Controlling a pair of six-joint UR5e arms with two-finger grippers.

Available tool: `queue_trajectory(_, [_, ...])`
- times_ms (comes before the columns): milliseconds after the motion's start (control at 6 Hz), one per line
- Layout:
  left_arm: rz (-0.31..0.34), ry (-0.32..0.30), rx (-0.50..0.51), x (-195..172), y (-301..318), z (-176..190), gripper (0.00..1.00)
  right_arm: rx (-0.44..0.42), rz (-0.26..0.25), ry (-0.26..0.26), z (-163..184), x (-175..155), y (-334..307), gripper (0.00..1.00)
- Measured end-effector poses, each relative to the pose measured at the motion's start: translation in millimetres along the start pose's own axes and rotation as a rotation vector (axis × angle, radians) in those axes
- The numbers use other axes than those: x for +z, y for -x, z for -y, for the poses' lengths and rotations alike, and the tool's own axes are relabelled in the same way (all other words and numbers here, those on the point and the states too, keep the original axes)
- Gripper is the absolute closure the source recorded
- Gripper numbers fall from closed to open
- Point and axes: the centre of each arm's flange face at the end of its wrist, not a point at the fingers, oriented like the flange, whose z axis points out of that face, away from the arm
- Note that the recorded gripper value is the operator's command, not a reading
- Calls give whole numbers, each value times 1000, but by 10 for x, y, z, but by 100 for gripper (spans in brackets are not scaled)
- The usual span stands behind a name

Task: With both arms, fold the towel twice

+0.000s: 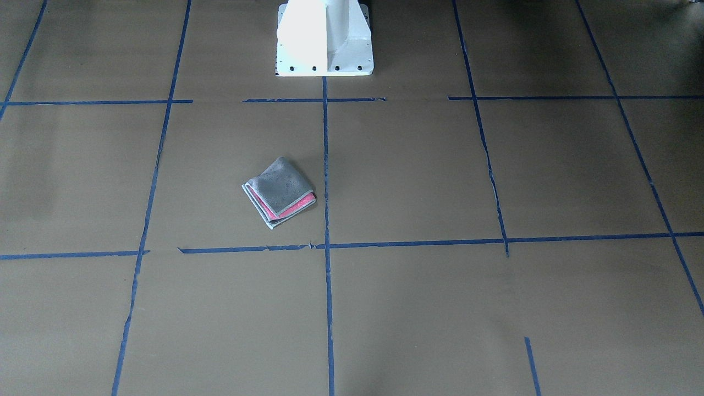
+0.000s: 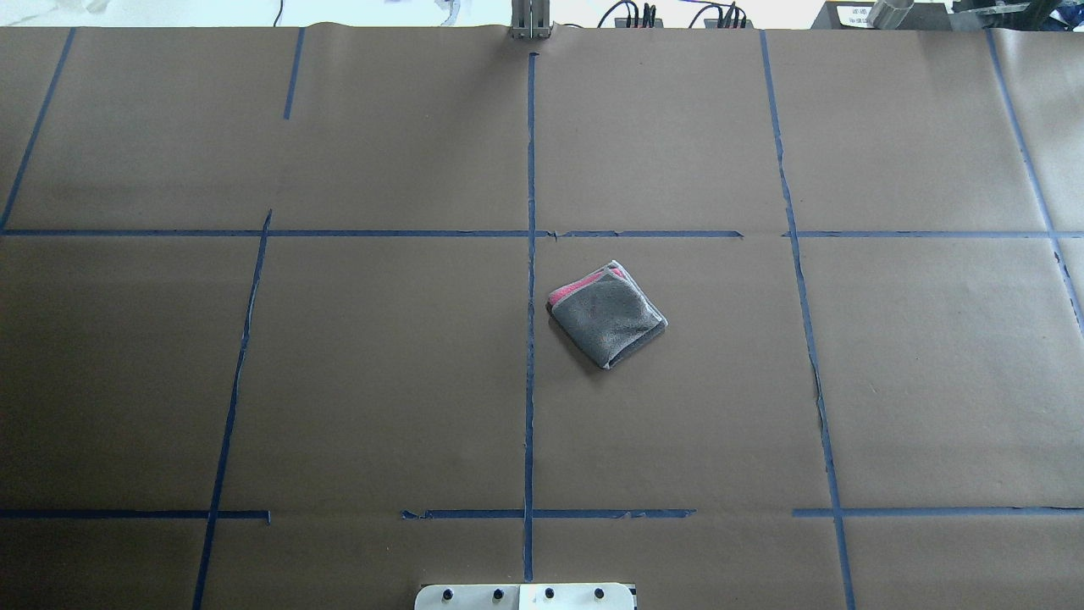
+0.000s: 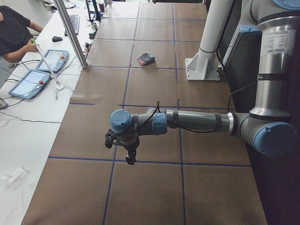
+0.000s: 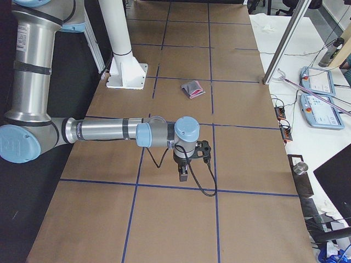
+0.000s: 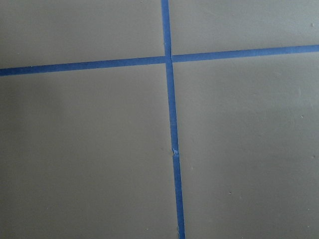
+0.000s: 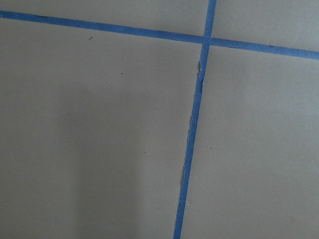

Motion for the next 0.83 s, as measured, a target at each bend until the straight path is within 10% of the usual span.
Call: queue_trajectory(833, [4,-24,21,-13,-16,-48,0,-20,-3,-7,-1,-29,26,0])
